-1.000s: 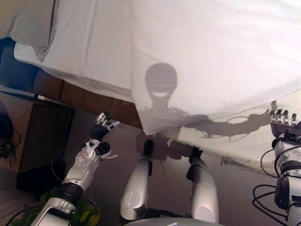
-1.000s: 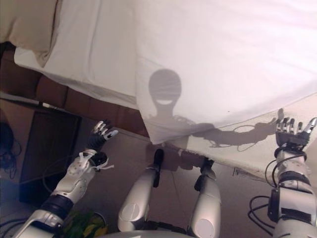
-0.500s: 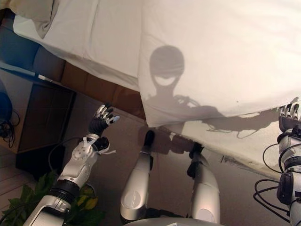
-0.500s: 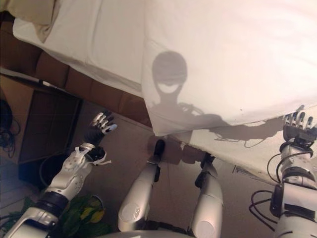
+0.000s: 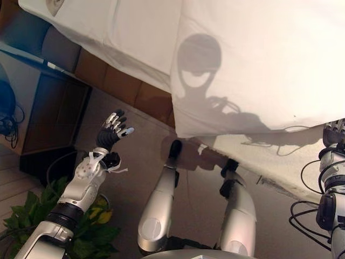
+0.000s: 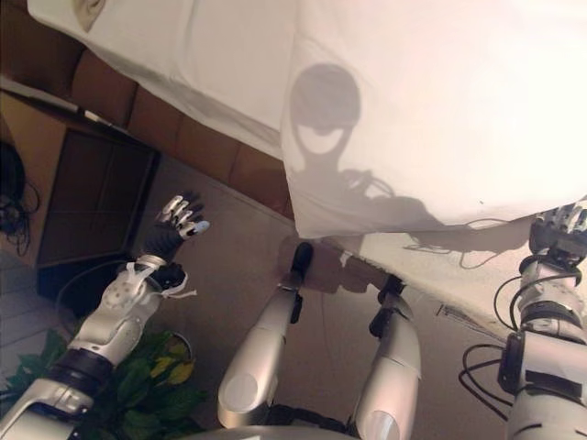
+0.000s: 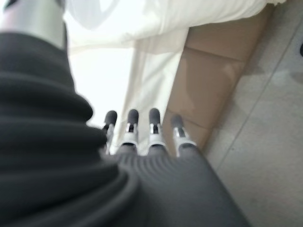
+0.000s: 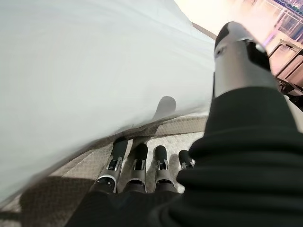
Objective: Make the bed neatly
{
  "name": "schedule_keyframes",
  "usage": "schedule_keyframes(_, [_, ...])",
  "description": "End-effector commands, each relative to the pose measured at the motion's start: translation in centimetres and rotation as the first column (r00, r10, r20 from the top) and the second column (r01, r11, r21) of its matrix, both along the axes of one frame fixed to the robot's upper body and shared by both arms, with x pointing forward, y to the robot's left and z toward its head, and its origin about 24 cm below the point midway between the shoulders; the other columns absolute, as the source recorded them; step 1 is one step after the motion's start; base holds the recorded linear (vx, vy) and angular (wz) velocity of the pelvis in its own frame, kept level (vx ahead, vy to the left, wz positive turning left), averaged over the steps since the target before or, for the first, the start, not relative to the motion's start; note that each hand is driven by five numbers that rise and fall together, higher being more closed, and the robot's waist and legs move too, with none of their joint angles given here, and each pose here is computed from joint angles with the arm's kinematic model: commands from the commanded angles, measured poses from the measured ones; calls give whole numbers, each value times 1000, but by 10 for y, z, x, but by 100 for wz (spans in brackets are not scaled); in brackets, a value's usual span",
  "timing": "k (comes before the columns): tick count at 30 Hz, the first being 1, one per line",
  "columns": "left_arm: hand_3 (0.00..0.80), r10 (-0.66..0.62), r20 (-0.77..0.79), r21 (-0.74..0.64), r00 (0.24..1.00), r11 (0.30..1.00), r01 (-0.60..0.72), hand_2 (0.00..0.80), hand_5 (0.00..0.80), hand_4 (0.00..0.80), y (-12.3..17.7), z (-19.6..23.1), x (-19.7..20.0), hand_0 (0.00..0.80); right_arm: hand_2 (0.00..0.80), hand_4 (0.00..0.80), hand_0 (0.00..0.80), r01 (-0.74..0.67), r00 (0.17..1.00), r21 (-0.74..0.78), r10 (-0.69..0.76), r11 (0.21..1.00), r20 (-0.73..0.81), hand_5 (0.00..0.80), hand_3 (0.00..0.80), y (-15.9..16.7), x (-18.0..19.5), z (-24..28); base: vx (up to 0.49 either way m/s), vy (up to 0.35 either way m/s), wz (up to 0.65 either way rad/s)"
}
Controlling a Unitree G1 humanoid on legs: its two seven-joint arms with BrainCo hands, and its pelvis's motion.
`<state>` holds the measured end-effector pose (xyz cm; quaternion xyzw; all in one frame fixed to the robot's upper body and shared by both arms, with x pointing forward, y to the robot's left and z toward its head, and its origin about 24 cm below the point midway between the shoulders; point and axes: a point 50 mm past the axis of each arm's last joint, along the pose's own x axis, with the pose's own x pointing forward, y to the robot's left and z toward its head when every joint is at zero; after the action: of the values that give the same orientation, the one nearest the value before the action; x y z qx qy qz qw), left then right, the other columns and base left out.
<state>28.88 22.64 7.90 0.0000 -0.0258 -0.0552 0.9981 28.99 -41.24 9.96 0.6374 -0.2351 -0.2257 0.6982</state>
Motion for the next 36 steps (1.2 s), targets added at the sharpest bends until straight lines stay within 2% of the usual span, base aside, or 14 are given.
schedule_keyframes(1, [0, -2, 89, -19, 996, 1000, 3, 0, 0, 0, 9, 24, 2, 0, 0, 0, 0, -58, 998, -81, 59, 995, 17, 0, 0, 1, 9, 24, 41, 16, -4])
schedule_keyframes(7, [0, 0, 72, -30, 997, 1000, 2, 0, 0, 0, 13, 18, -4, 0, 0, 0, 0, -78, 997, -30, 77, 997, -19, 0, 0, 2, 7, 14, 6, 3, -1])
schedule_keyframes(12, [0, -1, 66, -35, 998, 999, 3, 0, 0, 0, 11, 9, -11, 0, 0, 0, 0, -80, 995, 33, 82, 996, -48, 0, 0, 6, -5, -16, -17, 27, -2])
schedule_keyframes(16, [0, 12, 63, -32, 998, 999, -10, 0, 0, 0, 12, 9, -12, 0, 0, 0, 0, -69, 995, 33, 71, 997, -63, 0, 0, 1, -14, -21, -45, 50, -8])
schedule_keyframes(28, [0, 45, 10, -29, 999, 999, -45, 0, 0, 0, 32, -1, -19, 0, 0, 0, 0, -17, 1000, -59, 16, 998, -23, 0, 0, -20, -12, 21, 49, -8, -3])
schedule_keyframes(36, [0, 18, 21, -23, 1000, 1000, -17, 0, 0, 0, 33, -1, -21, 0, 0, 0, 0, 30, 998, -113, -24, 993, 54, 0, 0, -27, -4, 63, 44, -73, 10])
